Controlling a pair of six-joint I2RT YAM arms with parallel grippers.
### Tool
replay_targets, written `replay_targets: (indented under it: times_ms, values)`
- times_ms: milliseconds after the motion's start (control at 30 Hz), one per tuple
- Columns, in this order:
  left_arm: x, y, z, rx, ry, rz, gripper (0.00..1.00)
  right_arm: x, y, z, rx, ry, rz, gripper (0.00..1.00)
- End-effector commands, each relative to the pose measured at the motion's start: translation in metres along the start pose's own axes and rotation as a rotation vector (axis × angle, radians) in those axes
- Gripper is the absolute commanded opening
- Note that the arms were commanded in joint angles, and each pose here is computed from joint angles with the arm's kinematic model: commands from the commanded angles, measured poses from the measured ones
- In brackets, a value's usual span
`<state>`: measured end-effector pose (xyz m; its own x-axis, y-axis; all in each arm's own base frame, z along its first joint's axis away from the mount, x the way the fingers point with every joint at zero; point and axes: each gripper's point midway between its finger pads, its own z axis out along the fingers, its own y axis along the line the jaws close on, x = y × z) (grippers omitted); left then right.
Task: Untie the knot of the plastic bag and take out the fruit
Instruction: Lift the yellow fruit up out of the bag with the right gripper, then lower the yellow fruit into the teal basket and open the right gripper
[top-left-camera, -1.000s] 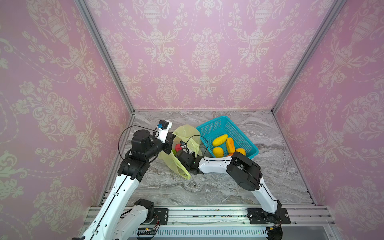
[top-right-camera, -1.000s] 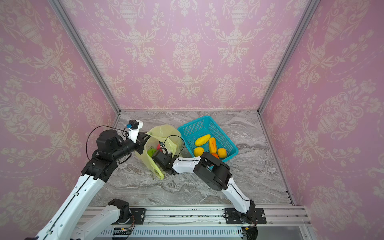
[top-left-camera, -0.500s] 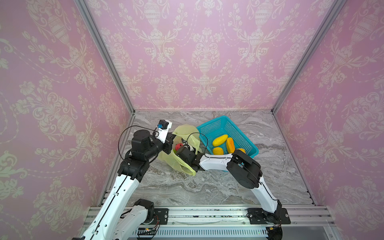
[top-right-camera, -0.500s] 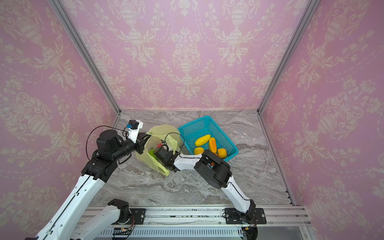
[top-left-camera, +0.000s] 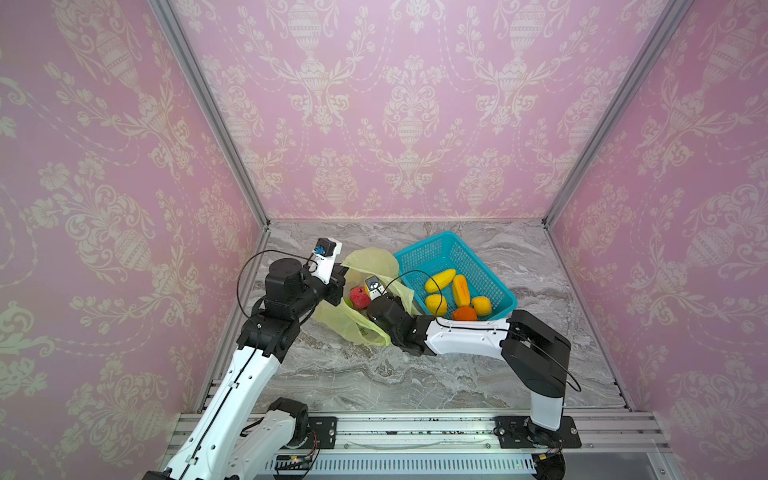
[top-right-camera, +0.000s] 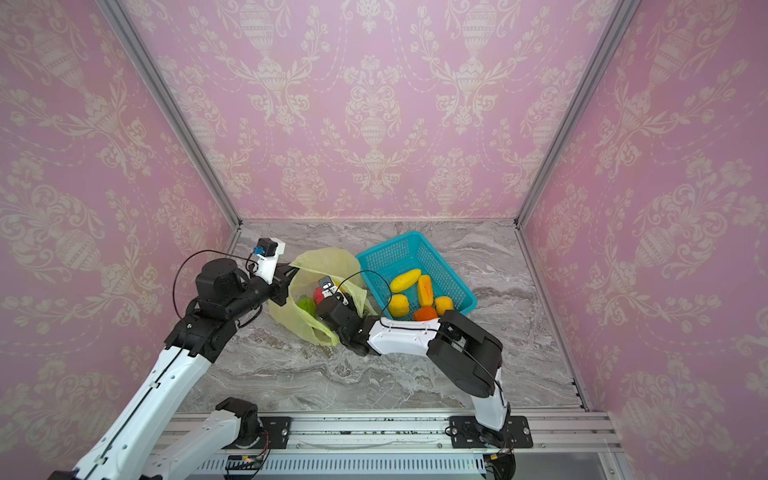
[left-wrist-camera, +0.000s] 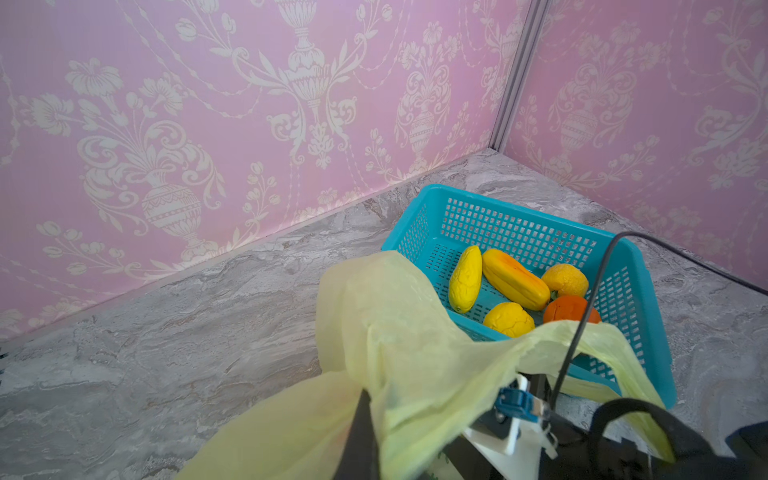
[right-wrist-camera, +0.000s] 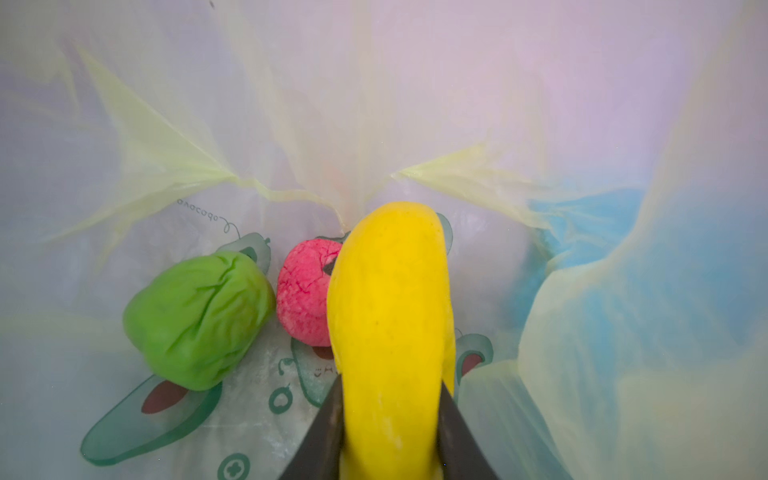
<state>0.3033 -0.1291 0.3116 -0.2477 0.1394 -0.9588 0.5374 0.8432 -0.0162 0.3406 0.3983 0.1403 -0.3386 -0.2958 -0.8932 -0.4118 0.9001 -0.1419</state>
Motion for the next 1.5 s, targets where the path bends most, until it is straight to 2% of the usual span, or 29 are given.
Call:
replay_targets:
  times_ms: [0, 100, 167, 267, 367, 633, 800, 967, 1200, 1267, 1300, 1467]
  values:
    - [0.002, 0.005, -0.001, -0.029, 0.013, 0.005, 0.0, -0.003, 0.001, -0.001, -0.024, -0.022, 0.006, 0.14]
    - [0.003, 0.008, -0.001, -0.046, 0.019, 0.006, 0.0, -0.014, 0.014, -0.009, -0.101, -0.041, 0.003, 0.12]
    - [0.005, 0.013, -0.001, -0.071, 0.03, 0.007, 0.0, -0.012, 0.026, -0.024, -0.174, -0.061, -0.048, 0.12]
    - [0.008, 0.02, 0.0, -0.111, 0.047, 0.012, 0.0, -0.031, 0.04, -0.06, -0.235, -0.161, -0.106, 0.12]
    - [0.01, 0.025, 0.001, -0.137, 0.062, 0.01, 0.0, -0.046, 0.042, -0.095, -0.299, -0.242, -0.108, 0.14]
    - [0.012, 0.031, 0.0, -0.17, 0.074, 0.012, 0.0, -0.067, 0.011, -0.153, -0.373, -0.358, -0.057, 0.15]
    - [0.016, 0.038, 0.0, -0.204, 0.09, 0.008, 0.0, -0.075, -0.03, -0.179, -0.302, -0.434, 0.013, 0.16]
    - [0.015, 0.036, 0.0, -0.198, 0.084, -0.001, 0.0, -0.067, -0.105, -0.174, -0.119, -0.397, 0.192, 0.15]
    - [0.011, 0.035, -0.002, -0.192, 0.068, -0.017, 0.0, -0.019, -0.206, -0.151, 0.065, -0.259, 0.509, 0.16]
    - [0.009, 0.036, -0.004, -0.2, 0.068, -0.031, 0.0, -0.009, -0.22, -0.146, 0.082, -0.234, 0.556, 0.17]
    - [0.008, 0.036, -0.005, -0.196, 0.069, -0.047, 0.03, -0.003, -0.226, -0.143, 0.097, -0.214, 0.573, 0.17]
    - [0.008, 0.021, -0.002, -0.103, 0.085, -0.064, 0.07, 0.011, -0.234, -0.122, 0.102, -0.13, 0.604, 0.17]
